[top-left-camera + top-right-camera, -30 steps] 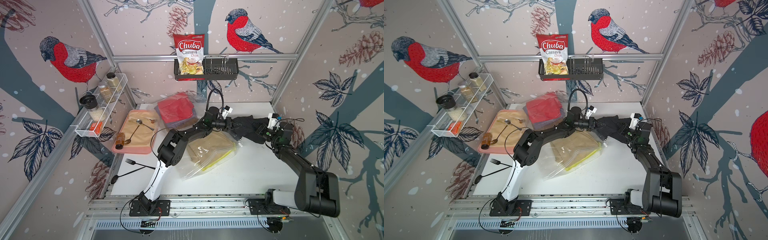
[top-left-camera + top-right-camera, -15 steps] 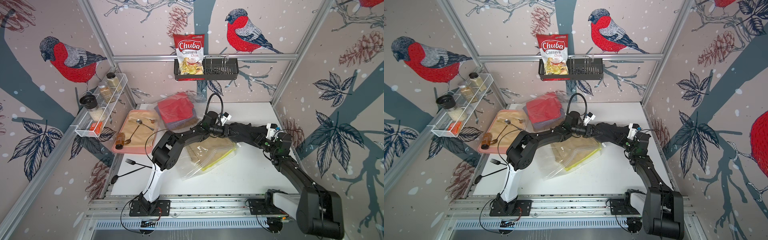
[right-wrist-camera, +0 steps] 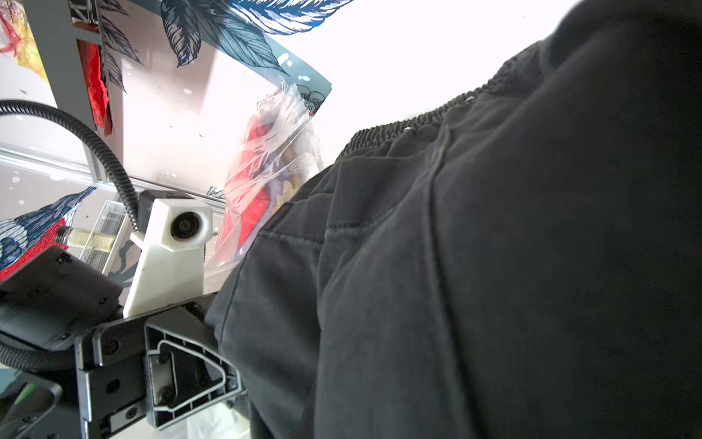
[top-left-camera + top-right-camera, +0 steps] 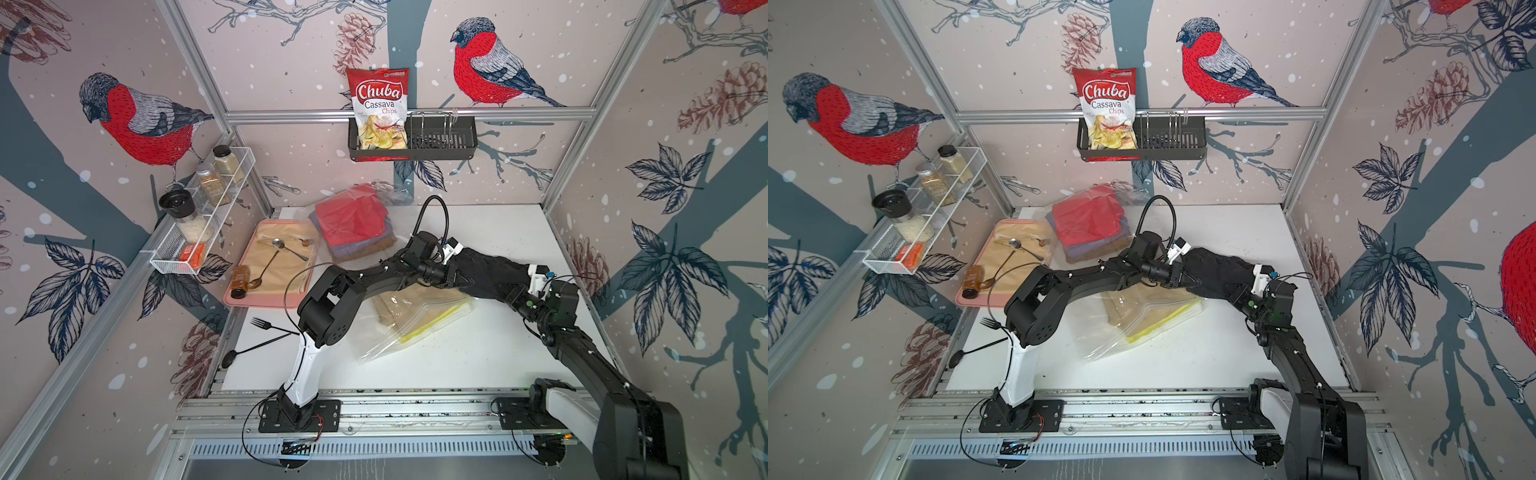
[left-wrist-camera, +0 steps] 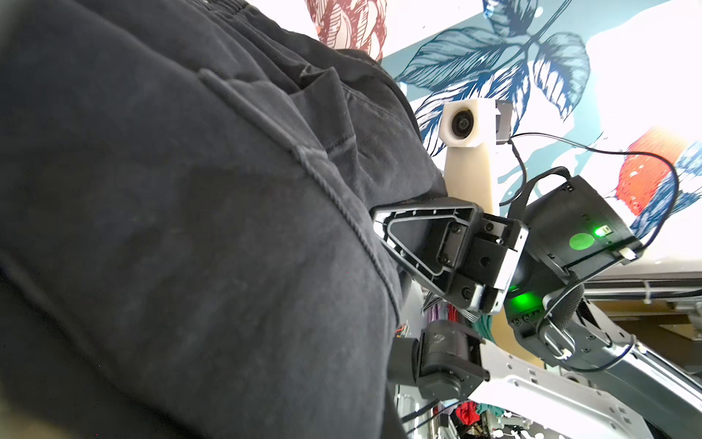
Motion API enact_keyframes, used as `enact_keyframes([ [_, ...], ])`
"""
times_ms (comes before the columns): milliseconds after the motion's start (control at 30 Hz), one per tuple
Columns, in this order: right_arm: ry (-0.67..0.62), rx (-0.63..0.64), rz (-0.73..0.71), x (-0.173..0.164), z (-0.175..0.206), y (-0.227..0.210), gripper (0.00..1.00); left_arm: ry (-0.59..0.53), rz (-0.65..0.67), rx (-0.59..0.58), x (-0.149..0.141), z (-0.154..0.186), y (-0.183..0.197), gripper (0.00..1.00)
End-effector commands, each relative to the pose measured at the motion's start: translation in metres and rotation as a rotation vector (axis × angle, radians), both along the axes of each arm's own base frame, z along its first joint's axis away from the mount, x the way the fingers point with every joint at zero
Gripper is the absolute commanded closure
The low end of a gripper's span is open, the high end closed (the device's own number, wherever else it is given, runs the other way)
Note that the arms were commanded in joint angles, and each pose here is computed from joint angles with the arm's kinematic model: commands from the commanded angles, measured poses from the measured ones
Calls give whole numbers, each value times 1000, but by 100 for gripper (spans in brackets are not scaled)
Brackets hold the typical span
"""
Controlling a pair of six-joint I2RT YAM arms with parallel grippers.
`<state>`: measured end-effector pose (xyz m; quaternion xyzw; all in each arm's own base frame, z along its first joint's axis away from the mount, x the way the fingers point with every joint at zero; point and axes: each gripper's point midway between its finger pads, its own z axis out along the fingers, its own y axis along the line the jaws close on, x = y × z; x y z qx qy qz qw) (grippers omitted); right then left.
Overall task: Take the trousers out of the vacuum bag
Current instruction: Place the trousers at the center of the board.
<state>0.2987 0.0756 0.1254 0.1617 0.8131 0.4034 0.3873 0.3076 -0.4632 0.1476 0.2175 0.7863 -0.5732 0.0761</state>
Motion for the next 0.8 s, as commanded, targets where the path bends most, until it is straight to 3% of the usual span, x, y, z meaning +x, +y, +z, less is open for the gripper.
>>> enact_keyframes([
  [0,95,-23,-53,-10,-23,-8,91,-89,76,68,20,-3,10,98],
  [167,154,-38,-68,-21,-35,-9,84,-88,72,134,20,-14,18,99],
  [333,214,-28,-48,-35,-45,-1,62,-81,69,168,14,-19,27,99],
  [533,191,-63,-103,-41,-35,-9,35,-70,58,169,5,-21,24,97],
  [767,184,-44,-97,-54,-27,-7,15,-73,57,166,2,-14,20,94],
])
